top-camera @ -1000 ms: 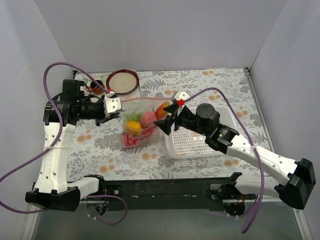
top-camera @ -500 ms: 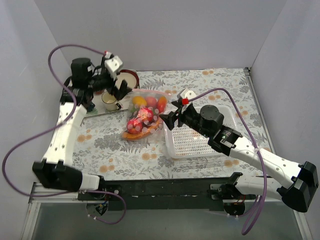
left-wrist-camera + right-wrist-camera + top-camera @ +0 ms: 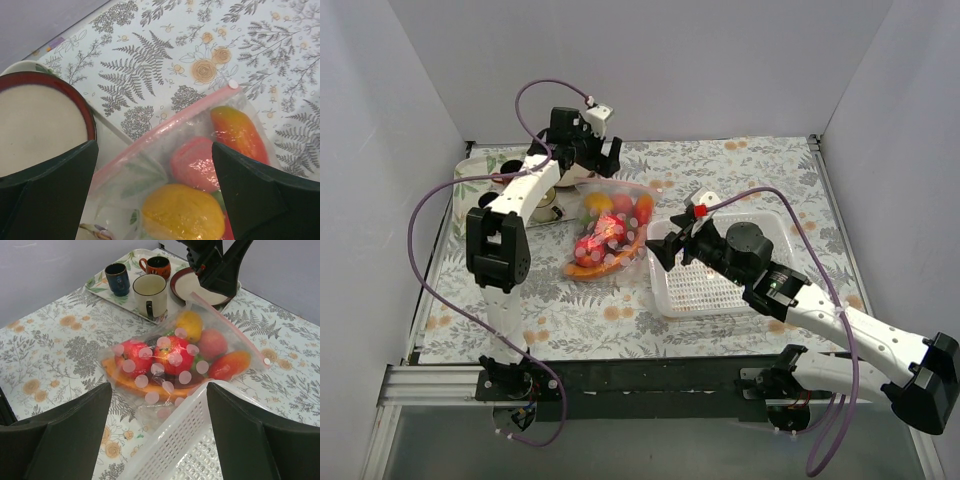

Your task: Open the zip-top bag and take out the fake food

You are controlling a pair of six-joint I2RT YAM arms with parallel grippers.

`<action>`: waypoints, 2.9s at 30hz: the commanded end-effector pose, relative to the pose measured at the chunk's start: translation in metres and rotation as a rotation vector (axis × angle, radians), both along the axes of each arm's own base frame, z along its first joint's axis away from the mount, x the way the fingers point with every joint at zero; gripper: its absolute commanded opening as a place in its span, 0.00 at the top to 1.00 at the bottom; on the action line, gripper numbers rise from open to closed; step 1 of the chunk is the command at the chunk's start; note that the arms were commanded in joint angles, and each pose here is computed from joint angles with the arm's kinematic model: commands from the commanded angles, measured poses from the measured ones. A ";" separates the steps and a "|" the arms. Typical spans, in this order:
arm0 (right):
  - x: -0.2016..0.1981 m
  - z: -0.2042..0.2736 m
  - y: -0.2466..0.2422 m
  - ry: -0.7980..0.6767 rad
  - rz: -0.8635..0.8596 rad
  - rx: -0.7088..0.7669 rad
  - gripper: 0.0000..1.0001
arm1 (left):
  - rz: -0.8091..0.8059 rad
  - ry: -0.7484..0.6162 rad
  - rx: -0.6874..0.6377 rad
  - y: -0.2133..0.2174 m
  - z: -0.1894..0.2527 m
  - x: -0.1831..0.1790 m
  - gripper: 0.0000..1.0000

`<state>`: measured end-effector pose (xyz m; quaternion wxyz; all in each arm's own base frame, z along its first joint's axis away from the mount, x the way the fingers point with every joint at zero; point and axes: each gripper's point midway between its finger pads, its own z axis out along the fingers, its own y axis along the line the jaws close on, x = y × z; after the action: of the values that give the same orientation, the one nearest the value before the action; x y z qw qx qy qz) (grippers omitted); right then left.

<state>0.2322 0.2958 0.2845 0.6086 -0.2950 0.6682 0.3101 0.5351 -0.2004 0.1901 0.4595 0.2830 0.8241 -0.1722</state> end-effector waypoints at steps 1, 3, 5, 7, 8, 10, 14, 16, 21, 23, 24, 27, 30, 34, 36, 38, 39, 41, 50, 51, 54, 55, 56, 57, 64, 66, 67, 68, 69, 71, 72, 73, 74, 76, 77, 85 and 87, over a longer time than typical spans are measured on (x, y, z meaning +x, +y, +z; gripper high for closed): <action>-0.002 0.013 -0.003 -0.008 -0.013 0.062 0.15 | -0.018 -0.111 -0.012 -0.020 0.024 0.015 0.02; -0.002 0.010 -0.002 0.003 -0.011 0.063 0.15 | -0.088 -0.125 0.015 -0.029 0.009 0.023 0.02; -0.003 0.008 -0.002 0.007 -0.007 0.065 0.15 | -0.185 -0.122 0.020 -0.040 -0.001 0.021 0.02; -0.003 0.006 -0.001 0.015 -0.004 0.059 0.15 | -0.260 -0.091 0.016 -0.048 -0.018 0.017 0.02; -0.003 0.004 -0.001 0.020 -0.005 0.053 0.15 | -0.310 -0.080 0.001 -0.054 -0.023 0.012 0.02; -0.004 0.006 -0.002 0.022 -0.004 0.051 0.15 | -0.348 -0.071 0.008 -0.058 -0.034 0.013 0.02; -0.009 0.025 -0.004 -0.005 0.012 0.072 0.15 | -0.353 -0.076 0.040 -0.059 -0.049 0.028 0.02; -0.009 0.035 -0.008 -0.022 0.005 0.084 0.15 | -0.388 -0.059 0.063 -0.060 -0.062 0.029 0.02; -0.013 0.044 -0.010 -0.043 0.015 0.100 0.15 | -0.416 -0.002 0.058 -0.059 -0.081 0.028 0.02; -0.012 0.046 -0.010 -0.045 0.014 0.103 0.15 | -0.424 0.023 0.044 -0.057 -0.089 0.025 0.02; -0.013 0.047 -0.010 -0.047 0.015 0.105 0.15 | -0.428 0.043 0.044 -0.056 -0.093 0.022 0.02; -0.011 0.050 -0.011 -0.057 0.008 0.101 0.15 | -0.454 0.088 0.041 -0.052 -0.102 0.013 0.02; -0.010 0.051 -0.012 -0.062 0.002 0.095 0.15 | -0.469 0.112 0.033 -0.048 -0.107 0.008 0.02; -0.010 0.052 -0.011 -0.062 0.002 0.097 0.15 | -0.479 0.122 0.029 -0.043 -0.109 0.007 0.31; -0.008 0.051 -0.013 -0.060 -0.011 0.094 0.15 | -0.495 0.129 0.027 -0.044 -0.108 0.003 0.68; -0.008 0.052 -0.015 -0.062 -0.020 0.093 0.15 | -0.493 0.134 0.030 -0.043 -0.109 0.001 0.74; -0.007 0.053 -0.016 -0.063 -0.024 0.092 0.15 | -0.493 0.135 0.031 -0.042 -0.109 0.001 0.73; -0.007 0.054 -0.017 -0.068 -0.031 0.094 0.15 | -0.501 0.136 0.038 -0.041 -0.109 -0.002 0.75; -0.007 0.054 -0.020 -0.069 -0.040 0.093 0.15 | -0.553 0.104 0.017 -0.045 -0.071 -0.013 1.00; -0.007 0.054 -0.020 -0.068 -0.041 0.092 0.15 | -0.559 0.093 0.007 -0.047 -0.064 -0.015 1.00; -0.007 0.053 -0.022 -0.068 -0.044 0.094 0.15 | -0.580 0.068 -0.029 -0.051 -0.037 -0.023 1.00; -0.007 0.053 -0.022 -0.069 -0.046 0.093 0.15 | -0.586 0.063 -0.038 -0.051 -0.031 -0.025 1.00; -0.008 0.052 -0.023 -0.069 -0.046 0.092 0.15 | -0.599 0.064 -0.052 -0.053 -0.025 -0.030 1.00; -0.007 0.053 -0.023 -0.069 -0.049 0.093 0.15 | -0.606 0.054 -0.059 -0.054 -0.016 -0.033 1.00; -0.006 0.050 -0.028 -0.073 -0.067 0.088 0.15 | -0.609 0.105 -0.071 -0.051 -0.024 -0.045 1.00; -0.006 0.049 -0.029 -0.072 -0.070 0.083 0.15 | -0.609 0.109 -0.068 -0.052 -0.027 -0.045 1.00; -0.006 0.049 -0.029 -0.072 -0.072 0.083 0.15 | -0.609 0.107 -0.068 -0.052 -0.027 -0.043 1.00; -0.006 0.049 -0.030 -0.073 -0.075 0.084 0.15 | -0.610 0.117 -0.070 -0.052 -0.028 -0.044 1.00; -0.006 0.049 -0.030 -0.074 -0.075 0.081 0.15 | -0.614 0.112 -0.073 -0.053 -0.025 -0.043 1.00; -0.007 0.050 -0.032 -0.079 -0.080 0.082 0.15 | -0.615 0.093 -0.074 -0.053 -0.014 -0.042 1.00; -0.006 0.051 -0.033 -0.083 -0.089 0.083 0.15 | -0.615 0.084 -0.073 -0.053 -0.009 -0.042 1.00; -0.005 0.050 -0.034 -0.084 -0.092 0.078 0.15 | -0.621 0.069 -0.072 -0.053 -0.002 -0.043 1.00; -0.005 0.050 -0.034 -0.086 -0.093 0.076 0.15 | -0.625 0.044 -0.074 -0.053 0.014 -0.047 1.00; -0.003 0.050 -0.035 -0.091 -0.102 0.072 0.15 | -0.640 0.017 -0.083 -0.053 0.032 -0.054 1.00; -0.002 0.049 -0.036 -0.094 -0.107 0.071 0.15 | -0.647 -0.013 -0.084 -0.052 0.052 -0.063 1.00; 0.014 0.030 -0.049 -0.090 -0.219 0.017 0.15 | -0.725 -0.060 -0.090 -0.040 0.104 -0.131 1.00; 0.018 0.021 -0.053 -0.086 -0.237 0.010 0.15 | -0.740 -0.063 -0.095 -0.038 0.111 -0.143 1.00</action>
<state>0.2377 0.2560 0.3100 0.6522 -0.2490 0.6683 0.2571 0.4354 -0.2398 0.2439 0.3707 0.5164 0.6928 -0.3406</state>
